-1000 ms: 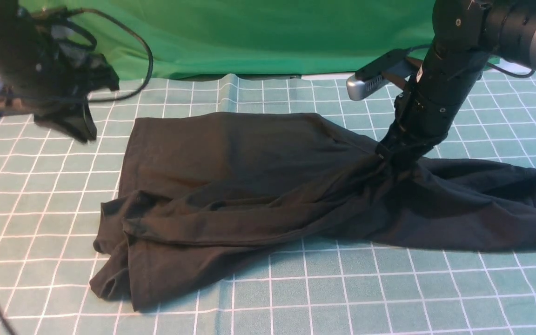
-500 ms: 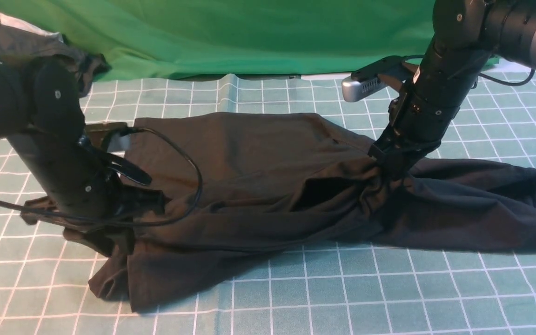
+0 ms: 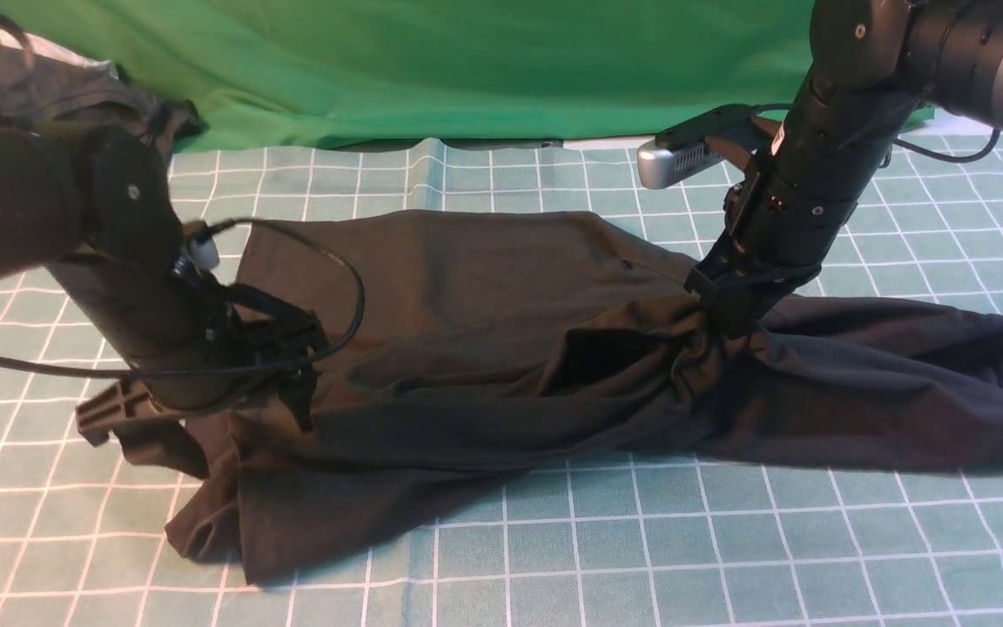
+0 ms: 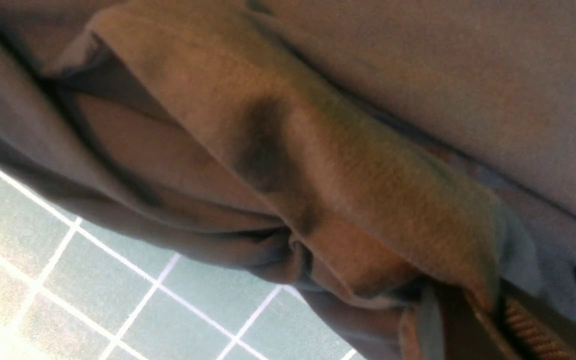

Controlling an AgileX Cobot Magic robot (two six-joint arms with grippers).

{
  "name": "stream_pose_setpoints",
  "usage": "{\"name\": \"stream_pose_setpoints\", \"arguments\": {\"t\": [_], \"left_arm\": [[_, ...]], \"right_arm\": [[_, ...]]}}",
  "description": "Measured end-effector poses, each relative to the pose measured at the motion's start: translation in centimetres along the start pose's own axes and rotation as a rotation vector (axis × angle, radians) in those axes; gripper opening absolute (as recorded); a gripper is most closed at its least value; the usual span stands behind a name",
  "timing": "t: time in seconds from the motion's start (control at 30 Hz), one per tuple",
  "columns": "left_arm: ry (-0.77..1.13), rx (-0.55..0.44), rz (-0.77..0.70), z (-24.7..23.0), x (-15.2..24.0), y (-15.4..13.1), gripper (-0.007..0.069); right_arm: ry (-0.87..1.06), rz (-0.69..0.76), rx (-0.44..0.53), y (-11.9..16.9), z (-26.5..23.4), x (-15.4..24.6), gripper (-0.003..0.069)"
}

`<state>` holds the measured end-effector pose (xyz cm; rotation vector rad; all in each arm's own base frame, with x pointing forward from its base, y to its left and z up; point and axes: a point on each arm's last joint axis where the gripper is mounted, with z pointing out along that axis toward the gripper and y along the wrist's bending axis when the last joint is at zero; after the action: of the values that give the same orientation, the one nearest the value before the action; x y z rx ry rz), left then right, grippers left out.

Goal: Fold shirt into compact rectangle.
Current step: 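Grasp the near edge of the shirt at its hem and shoulder corners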

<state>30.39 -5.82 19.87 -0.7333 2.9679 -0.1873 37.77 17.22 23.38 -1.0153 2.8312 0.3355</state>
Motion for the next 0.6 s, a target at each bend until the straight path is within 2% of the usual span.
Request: {"name": "stream_pose_setpoints", "arguments": {"t": [0.17, 0.23, 0.3, 0.4, 0.43, 0.47, 0.5, 0.6], "left_arm": [[-0.037, 0.019, -0.03, 1.0, -0.7, -0.3, 0.0529], [-0.034, 0.014, -0.029, 1.3, -0.8, -0.3, 0.046], [-0.025, 0.006, -0.024, 1.4, -0.7, -0.3, 0.0355], [-0.01, -0.008, 0.033, 1.1, -0.8, -0.3, 0.0123], [-0.013, -0.007, 0.036, 1.0, -0.8, -0.4, 0.0123], [-0.007, -0.013, 0.055, 0.6, -0.9, -0.4, 0.0056], [-0.008, -0.016, 0.066, 0.1, -1.0, -0.6, 0.0031], [-0.02, -0.021, 0.085, -1.0, -1.3, -0.8, 0.0012]], "right_arm": [[-0.001, 0.0, 0.0, 0.0, 0.0, 0.0, 0.0031], [-0.001, -0.001, 0.0, 0.0, 0.0, 0.0, 0.0031], [-0.001, -0.002, 0.0, 0.0, 0.0, 0.0, 0.0031], [-0.001, -0.005, 0.0, 0.0, 0.0, 0.0, 0.0031], [-0.001, -0.005, 0.0, 0.0, 0.0, 0.0, 0.0031], [-0.001, -0.007, 0.0, 0.0, 0.0, 0.0, 0.0031], [-0.002, -0.007, -0.001, 0.0, 0.0, 0.0, 0.0031], [-0.002, -0.015, -0.001, 0.0, 0.0, 0.0, 0.0031]]}}
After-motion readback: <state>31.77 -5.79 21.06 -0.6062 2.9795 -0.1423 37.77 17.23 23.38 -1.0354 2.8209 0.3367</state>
